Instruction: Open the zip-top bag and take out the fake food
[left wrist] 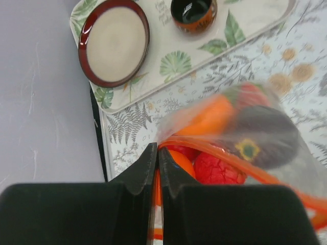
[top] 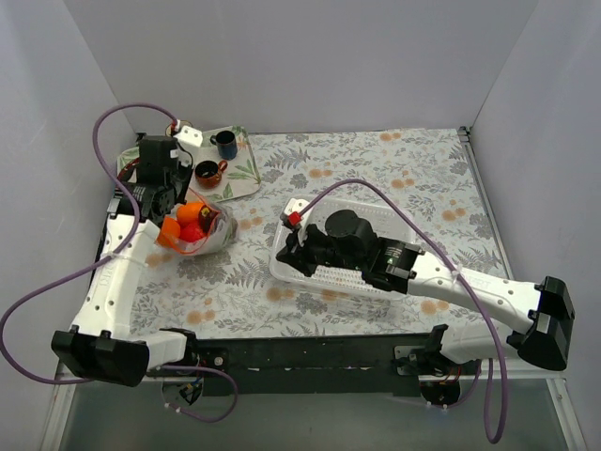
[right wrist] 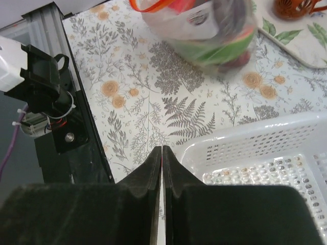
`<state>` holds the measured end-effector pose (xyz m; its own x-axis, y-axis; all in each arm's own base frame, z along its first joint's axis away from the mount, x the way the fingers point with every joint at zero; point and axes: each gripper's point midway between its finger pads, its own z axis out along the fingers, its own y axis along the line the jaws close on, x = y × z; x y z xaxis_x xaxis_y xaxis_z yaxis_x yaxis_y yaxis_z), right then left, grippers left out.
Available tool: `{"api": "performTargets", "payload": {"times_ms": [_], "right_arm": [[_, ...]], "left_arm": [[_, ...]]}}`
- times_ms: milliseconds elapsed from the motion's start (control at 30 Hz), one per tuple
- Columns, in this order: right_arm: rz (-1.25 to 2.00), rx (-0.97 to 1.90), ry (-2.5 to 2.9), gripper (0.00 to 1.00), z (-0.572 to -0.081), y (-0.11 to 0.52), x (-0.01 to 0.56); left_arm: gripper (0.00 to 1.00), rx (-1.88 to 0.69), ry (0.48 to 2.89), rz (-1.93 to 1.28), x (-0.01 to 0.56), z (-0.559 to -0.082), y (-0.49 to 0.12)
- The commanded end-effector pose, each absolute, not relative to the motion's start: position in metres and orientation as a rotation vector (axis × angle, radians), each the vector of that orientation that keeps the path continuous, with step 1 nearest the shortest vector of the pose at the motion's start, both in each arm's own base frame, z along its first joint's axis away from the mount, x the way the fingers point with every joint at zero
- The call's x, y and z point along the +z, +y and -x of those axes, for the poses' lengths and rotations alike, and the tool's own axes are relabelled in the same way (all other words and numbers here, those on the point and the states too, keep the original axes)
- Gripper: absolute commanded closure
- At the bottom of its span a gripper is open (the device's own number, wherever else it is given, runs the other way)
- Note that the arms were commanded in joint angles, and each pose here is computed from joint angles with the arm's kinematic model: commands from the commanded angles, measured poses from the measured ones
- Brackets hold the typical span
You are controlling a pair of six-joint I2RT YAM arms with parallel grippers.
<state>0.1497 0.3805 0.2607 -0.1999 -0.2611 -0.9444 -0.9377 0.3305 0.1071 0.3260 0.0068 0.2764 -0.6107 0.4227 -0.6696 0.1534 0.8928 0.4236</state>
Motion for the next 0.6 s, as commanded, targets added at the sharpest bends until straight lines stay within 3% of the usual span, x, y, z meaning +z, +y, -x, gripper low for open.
{"api": "performTargets", "payload": {"times_ms": [0,200,567], "right_arm": [[1.102,0.951,1.696,0.91,-0.142,0.38,0.242],[1.067,1.006,1.653,0.92,-0.137,0.38,0.254],[0.996,1.085,1.571,0.83,-0.146,0.408,0.289]], "left_arm": [[1.0,0.278,2.051,-0.201,0.347,-0.338,-0.004],[1.0,0.113,2.107,-0.2,0.34,-0.327,-0.025],[1.0,-0.261,2.393,-0.279,0.219,-0.256,-0.07]]}}
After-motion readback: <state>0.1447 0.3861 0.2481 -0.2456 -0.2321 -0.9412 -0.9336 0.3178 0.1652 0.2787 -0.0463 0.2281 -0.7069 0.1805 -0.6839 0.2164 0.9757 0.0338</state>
